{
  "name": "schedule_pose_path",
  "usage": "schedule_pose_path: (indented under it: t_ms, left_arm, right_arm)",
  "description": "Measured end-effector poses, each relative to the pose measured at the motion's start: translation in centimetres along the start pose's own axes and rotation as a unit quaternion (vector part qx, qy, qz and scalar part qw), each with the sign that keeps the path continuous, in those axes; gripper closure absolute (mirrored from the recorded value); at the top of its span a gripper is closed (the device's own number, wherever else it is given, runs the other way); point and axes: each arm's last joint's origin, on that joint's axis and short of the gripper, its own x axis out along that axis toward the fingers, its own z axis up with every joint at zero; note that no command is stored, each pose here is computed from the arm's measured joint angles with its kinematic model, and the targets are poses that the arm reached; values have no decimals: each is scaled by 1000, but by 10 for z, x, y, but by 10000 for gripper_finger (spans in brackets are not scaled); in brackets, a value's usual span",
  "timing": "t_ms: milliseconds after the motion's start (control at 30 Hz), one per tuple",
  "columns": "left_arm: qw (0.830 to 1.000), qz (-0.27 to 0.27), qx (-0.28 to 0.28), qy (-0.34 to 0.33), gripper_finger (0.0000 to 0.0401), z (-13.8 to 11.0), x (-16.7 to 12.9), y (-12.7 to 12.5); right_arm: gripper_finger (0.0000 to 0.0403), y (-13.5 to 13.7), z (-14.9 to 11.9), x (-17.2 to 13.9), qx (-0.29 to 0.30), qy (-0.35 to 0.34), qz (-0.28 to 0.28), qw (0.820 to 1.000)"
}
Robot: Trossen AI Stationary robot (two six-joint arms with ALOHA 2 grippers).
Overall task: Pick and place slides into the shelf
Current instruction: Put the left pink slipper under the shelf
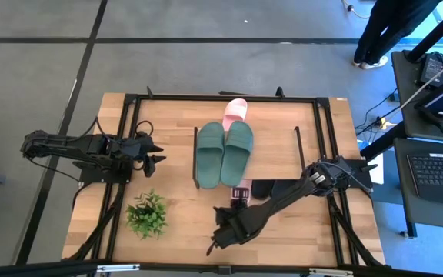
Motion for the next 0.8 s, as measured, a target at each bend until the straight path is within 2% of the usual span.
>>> schedule_pose_path:
  t_ms: [200, 300, 367, 467, 633, 800]
  left_arm:
    - [1000, 0, -2, 0, 231, 0, 0, 0]
    - [1000, 0, -7, 1, 231, 0, 0, 0]
    - [1000, 1, -10, 2, 231, 0, 0, 0]
    - [1000, 3, -9, 5, 231, -1, 0, 1]
    - [1000, 2, -9, 5, 231, -1, 0, 1]
    - [1000, 2, -12, 5, 231, -1, 0, 1]
  right_arm:
    - [260, -15, 16, -59, 30, -52, 100, 993]
    - [261, -32, 15, -91, 52, -96, 185, 977]
    - [261, -48, 12, -115, 66, -129, 211, 967]
    - [261, -72, 9, -144, 92, -183, 203, 957]
    - [261, -123, 1, -178, 153, -258, 142, 943]
    - [261, -180, -4, -187, 195, -275, 113, 935]
